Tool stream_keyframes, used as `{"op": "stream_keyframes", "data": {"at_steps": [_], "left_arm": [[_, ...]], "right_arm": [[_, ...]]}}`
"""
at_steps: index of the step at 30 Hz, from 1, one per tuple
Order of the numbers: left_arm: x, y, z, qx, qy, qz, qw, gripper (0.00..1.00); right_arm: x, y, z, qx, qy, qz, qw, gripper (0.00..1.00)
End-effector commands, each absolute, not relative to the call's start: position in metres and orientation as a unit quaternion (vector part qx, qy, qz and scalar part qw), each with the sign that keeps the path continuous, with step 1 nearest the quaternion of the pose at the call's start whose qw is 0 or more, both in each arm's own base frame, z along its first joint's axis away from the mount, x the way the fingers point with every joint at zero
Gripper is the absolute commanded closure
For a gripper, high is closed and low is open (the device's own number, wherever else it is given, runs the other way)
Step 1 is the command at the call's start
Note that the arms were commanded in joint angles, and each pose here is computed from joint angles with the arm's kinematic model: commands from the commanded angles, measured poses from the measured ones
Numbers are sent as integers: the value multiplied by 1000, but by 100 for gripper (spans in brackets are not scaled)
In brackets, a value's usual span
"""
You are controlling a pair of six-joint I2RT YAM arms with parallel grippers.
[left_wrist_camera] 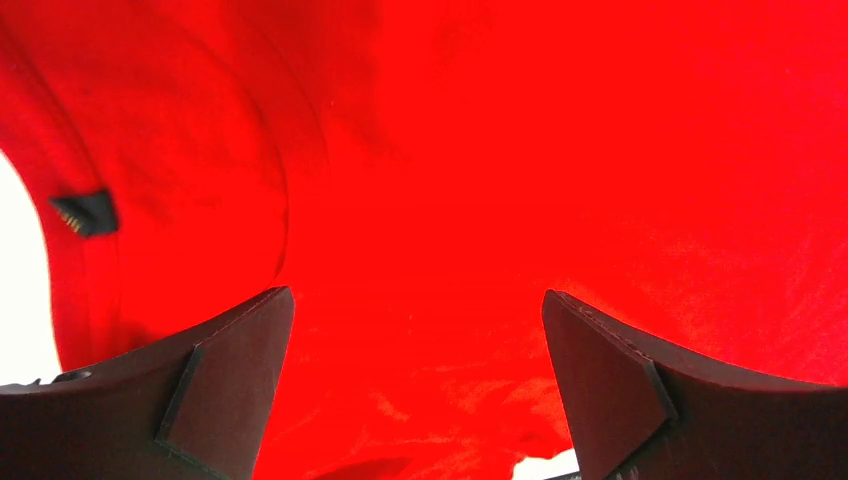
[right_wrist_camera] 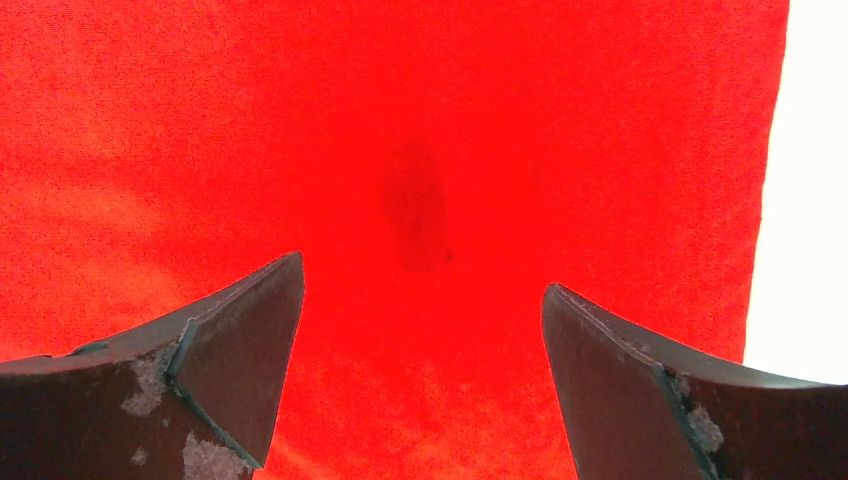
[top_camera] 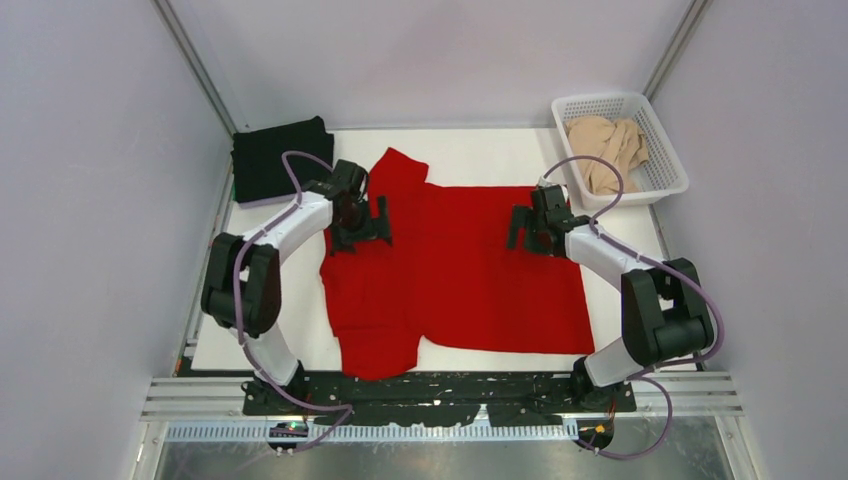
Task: Fold and stack the t-shirts
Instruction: Flatten out the tshirt
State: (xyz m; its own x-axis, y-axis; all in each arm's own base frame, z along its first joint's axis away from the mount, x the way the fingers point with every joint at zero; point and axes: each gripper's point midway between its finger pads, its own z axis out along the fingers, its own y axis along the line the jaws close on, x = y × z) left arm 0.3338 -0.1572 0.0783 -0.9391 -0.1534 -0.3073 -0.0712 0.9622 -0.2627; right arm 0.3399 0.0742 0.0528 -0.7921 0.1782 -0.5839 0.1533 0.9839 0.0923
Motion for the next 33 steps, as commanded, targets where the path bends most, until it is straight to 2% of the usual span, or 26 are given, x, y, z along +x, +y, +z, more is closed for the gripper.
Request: {"op": "stream_keyframes", "data": {"at_steps": [1,9,16,27,33], "left_arm": [[361,-172,68,-76,969,-161,171,0],[382,-163,37,-103,979,-124,122,0],[411,-150,25,-148,977,-133,82,1],[479,-152,40,-166,967,-163,104,0],[488,-150,77,-151,964,-168,141,1]], "right_arm": [[348,81,48,92,945,37,311,5],[359,84,30,89,954,54,279,5],[394,85,26,103,955,71,269,5],[468,90,35,115,948,91,284,5],[477,86,60,124,938,95,309,5]]}}
